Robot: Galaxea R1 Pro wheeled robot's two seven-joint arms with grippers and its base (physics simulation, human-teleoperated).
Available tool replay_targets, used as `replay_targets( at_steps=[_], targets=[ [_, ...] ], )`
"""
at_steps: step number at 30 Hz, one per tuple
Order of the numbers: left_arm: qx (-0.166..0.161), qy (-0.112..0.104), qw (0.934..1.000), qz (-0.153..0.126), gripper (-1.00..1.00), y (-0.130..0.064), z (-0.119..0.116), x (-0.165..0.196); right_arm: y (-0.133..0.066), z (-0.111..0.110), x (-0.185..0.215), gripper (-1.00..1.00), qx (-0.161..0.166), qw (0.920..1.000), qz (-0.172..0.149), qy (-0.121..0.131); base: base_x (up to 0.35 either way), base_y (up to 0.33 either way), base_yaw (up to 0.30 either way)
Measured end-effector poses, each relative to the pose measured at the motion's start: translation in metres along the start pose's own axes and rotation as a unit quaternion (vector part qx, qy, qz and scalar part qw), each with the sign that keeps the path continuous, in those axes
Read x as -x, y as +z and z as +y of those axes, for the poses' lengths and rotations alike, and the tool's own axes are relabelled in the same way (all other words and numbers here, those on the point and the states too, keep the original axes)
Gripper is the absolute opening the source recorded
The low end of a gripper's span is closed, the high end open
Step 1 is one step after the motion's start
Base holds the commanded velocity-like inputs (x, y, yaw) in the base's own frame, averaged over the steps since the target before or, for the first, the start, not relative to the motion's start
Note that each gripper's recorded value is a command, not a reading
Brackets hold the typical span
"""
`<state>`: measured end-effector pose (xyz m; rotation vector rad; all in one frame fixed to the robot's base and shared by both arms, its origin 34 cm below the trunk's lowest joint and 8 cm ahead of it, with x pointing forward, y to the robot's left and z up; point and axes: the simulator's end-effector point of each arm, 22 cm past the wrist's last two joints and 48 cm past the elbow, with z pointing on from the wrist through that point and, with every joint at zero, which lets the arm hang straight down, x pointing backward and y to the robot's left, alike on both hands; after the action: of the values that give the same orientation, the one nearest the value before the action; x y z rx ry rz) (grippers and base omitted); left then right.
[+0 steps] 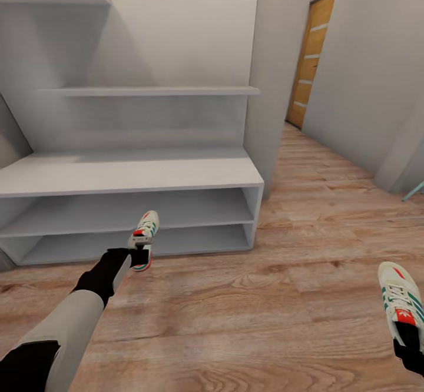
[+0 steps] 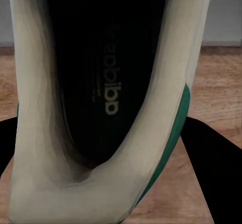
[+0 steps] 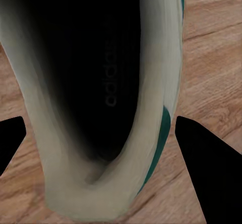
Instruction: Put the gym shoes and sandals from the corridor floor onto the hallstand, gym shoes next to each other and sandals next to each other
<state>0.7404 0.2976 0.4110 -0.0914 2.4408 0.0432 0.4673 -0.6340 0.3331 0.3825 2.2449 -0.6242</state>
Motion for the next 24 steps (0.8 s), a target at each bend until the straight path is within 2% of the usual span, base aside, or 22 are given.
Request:
replay_targets(
  at_steps=[24],
  targets=[
    [0.001,0.000,1.0000,0.000,-1.00,0.0001,0.0003,0.0001,0.0000,-0.0001,-0.0001,-1.00,0.000,1.0000,0.000,0.000,0.337,0.000,0.000]
  ],
)
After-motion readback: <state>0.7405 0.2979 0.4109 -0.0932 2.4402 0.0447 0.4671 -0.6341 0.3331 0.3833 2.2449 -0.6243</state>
